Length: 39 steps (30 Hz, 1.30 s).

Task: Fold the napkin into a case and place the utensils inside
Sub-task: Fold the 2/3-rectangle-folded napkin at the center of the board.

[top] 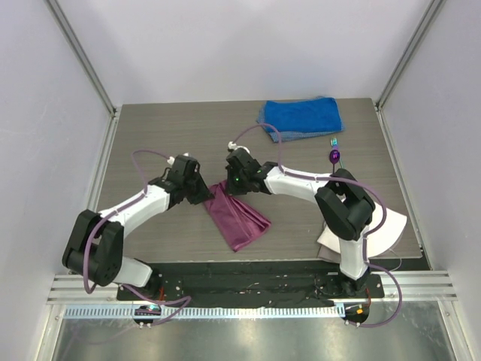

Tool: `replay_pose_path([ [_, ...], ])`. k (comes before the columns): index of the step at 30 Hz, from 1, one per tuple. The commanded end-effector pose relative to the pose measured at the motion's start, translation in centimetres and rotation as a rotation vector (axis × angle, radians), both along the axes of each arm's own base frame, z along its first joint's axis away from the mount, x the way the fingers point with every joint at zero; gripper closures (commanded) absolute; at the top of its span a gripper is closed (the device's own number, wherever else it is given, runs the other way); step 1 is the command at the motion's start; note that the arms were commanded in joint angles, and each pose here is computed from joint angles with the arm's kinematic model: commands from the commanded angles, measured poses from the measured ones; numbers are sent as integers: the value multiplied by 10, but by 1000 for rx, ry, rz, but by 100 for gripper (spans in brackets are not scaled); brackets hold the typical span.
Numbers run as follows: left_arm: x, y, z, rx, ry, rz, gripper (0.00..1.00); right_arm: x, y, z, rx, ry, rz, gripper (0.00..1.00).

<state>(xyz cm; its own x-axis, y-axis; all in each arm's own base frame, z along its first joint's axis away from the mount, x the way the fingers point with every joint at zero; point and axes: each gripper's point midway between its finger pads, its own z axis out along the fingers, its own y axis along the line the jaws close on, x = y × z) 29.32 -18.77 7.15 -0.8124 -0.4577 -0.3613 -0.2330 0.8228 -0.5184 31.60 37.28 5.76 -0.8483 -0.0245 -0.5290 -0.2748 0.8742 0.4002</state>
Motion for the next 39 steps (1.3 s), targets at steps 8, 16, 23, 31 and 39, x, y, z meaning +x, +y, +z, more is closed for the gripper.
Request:
replay_pose_path([
  [8, 37, 0, -15, 31, 13, 3, 95, 5, 1, 10, -259, -185, 126, 99],
  [16, 50, -9, -39, -33, 61, 19, 97, 7, 7, 22, -322, -281, 145, 99],
  [23, 50, -14, -34, -81, 40, 29, 97, 9, 24, 27, -333, -324, 115, 99],
  [31, 43, -19, -38, -130, 35, 10, 97, 7, 35, 23, -223, -230, -85, 99],
  [39, 42, -21, -29, -181, 23, -23, 97, -2, 46, 3, -160, -135, -142, 99],
])
